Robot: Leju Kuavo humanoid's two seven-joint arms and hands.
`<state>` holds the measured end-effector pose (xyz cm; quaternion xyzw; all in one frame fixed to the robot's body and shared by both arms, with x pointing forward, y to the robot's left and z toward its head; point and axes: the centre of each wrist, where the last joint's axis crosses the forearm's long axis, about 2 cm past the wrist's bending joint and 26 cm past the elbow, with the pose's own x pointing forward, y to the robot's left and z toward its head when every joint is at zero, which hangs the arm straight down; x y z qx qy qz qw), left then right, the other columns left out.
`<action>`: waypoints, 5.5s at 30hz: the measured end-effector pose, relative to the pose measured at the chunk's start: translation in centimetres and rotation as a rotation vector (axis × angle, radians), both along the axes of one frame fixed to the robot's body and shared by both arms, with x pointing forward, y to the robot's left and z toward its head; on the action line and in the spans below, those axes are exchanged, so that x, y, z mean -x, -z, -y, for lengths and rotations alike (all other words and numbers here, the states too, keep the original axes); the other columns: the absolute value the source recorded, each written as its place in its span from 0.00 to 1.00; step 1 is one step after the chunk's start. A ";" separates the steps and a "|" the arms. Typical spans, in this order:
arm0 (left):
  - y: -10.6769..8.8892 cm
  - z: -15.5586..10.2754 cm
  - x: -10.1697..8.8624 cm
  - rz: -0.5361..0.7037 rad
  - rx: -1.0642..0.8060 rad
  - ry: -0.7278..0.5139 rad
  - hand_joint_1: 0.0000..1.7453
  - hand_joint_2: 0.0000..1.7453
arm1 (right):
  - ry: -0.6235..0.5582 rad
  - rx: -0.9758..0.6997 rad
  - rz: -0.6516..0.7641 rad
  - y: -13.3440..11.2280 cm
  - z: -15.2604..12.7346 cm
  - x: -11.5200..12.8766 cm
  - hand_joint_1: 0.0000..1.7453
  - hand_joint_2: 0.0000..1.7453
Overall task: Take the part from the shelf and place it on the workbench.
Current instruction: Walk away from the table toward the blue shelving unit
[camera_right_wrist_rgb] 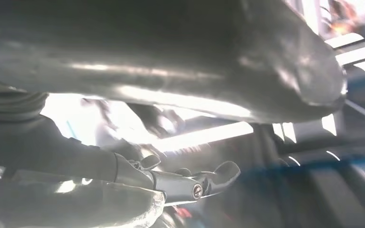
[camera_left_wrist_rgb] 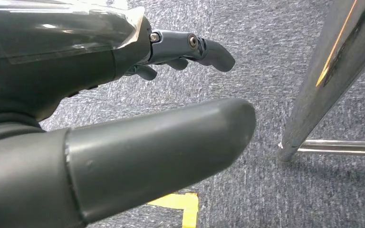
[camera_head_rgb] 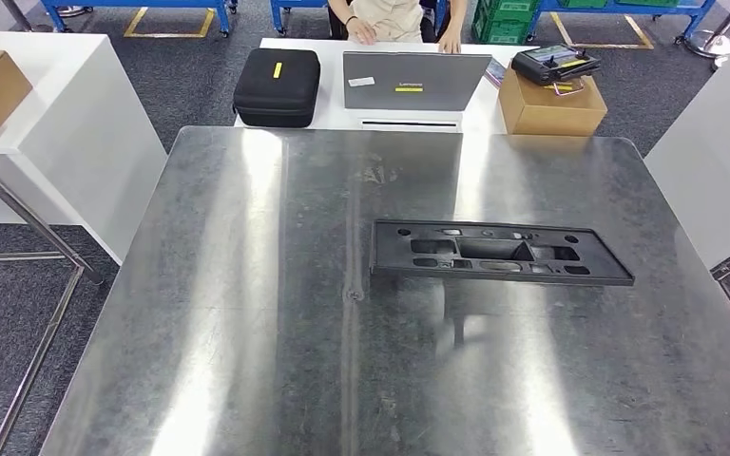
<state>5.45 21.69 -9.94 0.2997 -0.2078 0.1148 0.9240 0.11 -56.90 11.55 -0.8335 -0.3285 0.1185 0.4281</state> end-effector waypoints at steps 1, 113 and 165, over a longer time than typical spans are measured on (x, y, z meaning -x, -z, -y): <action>0.0 0.0 0.0 -0.003 0.007 0.000 0.00 0.00 | 0.021 -0.043 0.001 1.8 -1.3 0.0 0.00 0.00; 0.3 -4.1 -1.3 -0.027 -0.075 0.245 0.00 0.00 | 0.253 -1.515 -0.810 22.5 -28.1 -4.1 0.00 1.00; 0.3 -4.1 -1.0 -0.017 -0.070 0.226 0.00 0.00 | 0.237 -1.498 -0.837 22.4 -28.1 -4.4 0.00 1.00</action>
